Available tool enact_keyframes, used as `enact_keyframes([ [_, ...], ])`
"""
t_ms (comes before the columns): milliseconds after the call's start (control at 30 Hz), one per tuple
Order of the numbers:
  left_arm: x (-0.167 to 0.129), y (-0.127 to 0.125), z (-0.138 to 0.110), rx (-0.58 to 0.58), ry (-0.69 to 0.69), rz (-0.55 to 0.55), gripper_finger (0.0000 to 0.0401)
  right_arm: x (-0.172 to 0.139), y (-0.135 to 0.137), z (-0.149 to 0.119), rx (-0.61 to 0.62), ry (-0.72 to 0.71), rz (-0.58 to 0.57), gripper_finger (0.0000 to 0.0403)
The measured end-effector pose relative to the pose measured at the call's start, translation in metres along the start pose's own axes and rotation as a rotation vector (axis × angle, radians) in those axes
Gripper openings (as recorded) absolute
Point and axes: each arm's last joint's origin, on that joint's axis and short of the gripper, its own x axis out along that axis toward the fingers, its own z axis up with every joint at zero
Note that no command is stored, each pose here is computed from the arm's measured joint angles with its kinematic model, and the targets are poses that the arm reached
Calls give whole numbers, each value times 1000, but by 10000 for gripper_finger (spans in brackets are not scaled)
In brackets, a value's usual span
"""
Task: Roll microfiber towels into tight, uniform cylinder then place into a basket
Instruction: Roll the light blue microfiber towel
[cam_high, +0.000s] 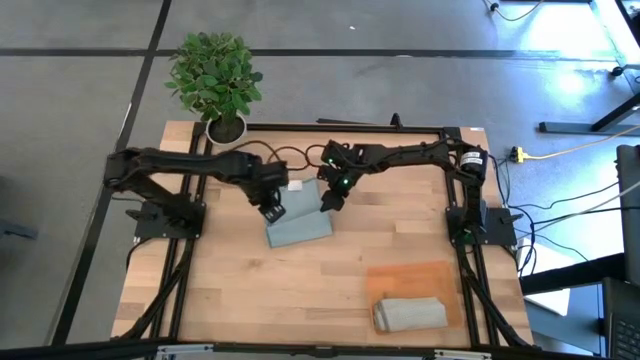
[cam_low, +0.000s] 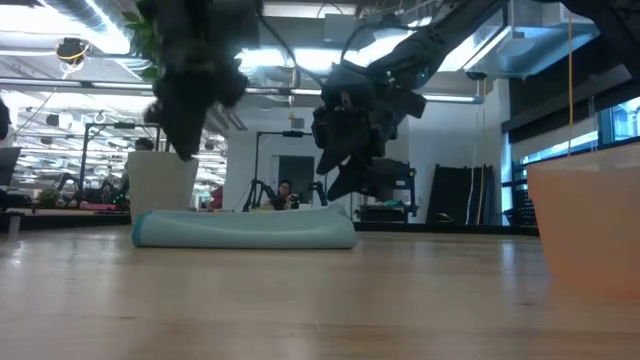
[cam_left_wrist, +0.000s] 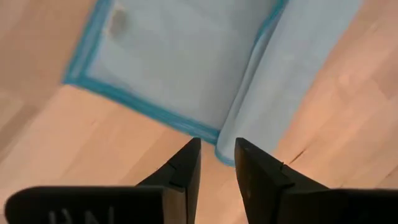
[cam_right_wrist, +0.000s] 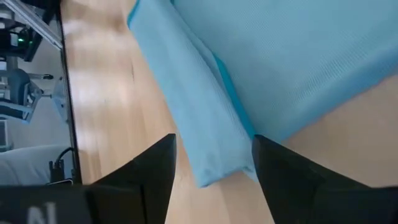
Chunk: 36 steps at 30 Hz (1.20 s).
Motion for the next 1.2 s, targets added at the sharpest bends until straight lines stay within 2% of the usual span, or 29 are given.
enact_keyframes([
  [67,-14,-2,-9,-12,-52,10,89,-1,4,2,-24,-6,8,210],
  [233,-51,-9,-36,-52,-169,-84,89,-4,22,-1,-128,-4,24,210],
  [467,-80,-19,-73,-64,-362,-87,89,18,62,-19,-442,53,71,210],
  [567,-83,-24,-83,-77,-388,-101,89,31,77,-29,-623,63,-13,210],
  [767,-80,-32,-91,-86,-363,-114,89,47,93,-45,-826,72,-235,210],
  [867,-77,-35,-93,-96,-353,-116,89,51,93,-53,-863,107,-381,210],
  [933,-76,-38,-94,-88,-347,-114,89,51,92,-54,-861,111,-431,210],
  [1100,-70,-43,-95,-86,-328,-101,89,40,83,-46,-774,111,-441,210],
  [1200,-65,-47,-96,-77,-316,-86,89,36,76,-46,-782,149,-454,210],
])
